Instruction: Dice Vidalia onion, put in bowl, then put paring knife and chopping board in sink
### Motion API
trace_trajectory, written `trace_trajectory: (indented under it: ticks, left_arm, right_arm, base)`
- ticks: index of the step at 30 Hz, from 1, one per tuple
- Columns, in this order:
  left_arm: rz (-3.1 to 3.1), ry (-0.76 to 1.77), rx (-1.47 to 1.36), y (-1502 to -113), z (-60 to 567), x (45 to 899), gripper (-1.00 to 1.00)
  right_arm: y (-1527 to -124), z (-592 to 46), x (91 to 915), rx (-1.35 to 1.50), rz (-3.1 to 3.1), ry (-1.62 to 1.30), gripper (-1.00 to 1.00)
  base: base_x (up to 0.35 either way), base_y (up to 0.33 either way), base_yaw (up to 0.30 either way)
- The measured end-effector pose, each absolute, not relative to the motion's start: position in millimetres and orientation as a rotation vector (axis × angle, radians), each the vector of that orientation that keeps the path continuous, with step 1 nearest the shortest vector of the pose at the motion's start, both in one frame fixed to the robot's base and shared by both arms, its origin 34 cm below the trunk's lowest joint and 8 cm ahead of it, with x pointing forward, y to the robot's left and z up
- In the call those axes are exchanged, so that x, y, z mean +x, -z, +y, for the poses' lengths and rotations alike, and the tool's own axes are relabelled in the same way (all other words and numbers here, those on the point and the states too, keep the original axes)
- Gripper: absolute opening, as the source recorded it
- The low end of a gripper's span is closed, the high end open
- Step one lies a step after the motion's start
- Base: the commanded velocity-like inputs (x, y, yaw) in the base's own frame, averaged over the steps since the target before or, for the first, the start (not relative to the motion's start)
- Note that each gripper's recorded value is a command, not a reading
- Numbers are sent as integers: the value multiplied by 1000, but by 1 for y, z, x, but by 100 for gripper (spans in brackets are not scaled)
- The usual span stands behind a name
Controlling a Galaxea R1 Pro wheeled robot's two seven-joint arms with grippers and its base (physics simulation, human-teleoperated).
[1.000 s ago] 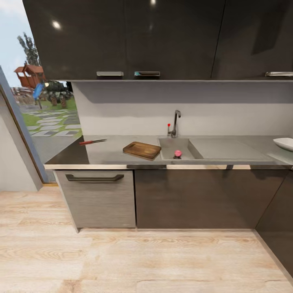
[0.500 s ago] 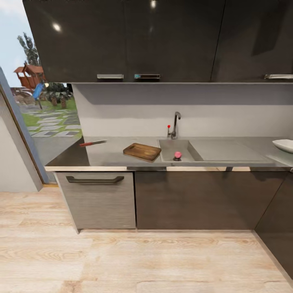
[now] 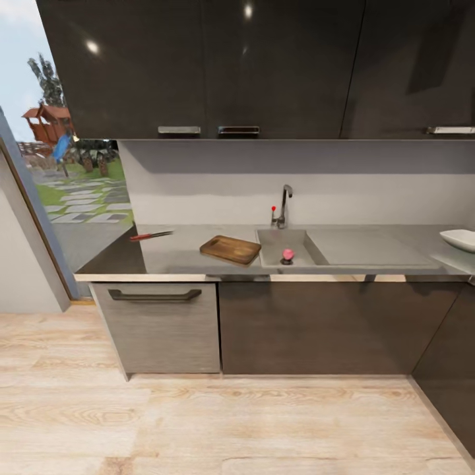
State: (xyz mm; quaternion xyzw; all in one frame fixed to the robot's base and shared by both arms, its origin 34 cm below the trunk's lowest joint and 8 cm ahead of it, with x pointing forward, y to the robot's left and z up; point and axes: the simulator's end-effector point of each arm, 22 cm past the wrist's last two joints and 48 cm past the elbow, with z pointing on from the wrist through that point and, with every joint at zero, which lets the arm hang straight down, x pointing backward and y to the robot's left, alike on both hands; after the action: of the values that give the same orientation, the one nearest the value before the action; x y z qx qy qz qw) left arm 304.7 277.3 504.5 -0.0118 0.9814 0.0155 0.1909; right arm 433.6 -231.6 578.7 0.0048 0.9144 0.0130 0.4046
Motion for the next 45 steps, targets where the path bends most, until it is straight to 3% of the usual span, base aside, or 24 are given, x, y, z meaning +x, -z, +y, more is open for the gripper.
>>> trace_trajectory:
  ticks: [45]
  left_arm:
    - [2753,-45,-34,-568,277,302,100]
  right_arm:
    - [-641,-232,429,10,2310,-31,100]
  base:
    - [0,0,0]
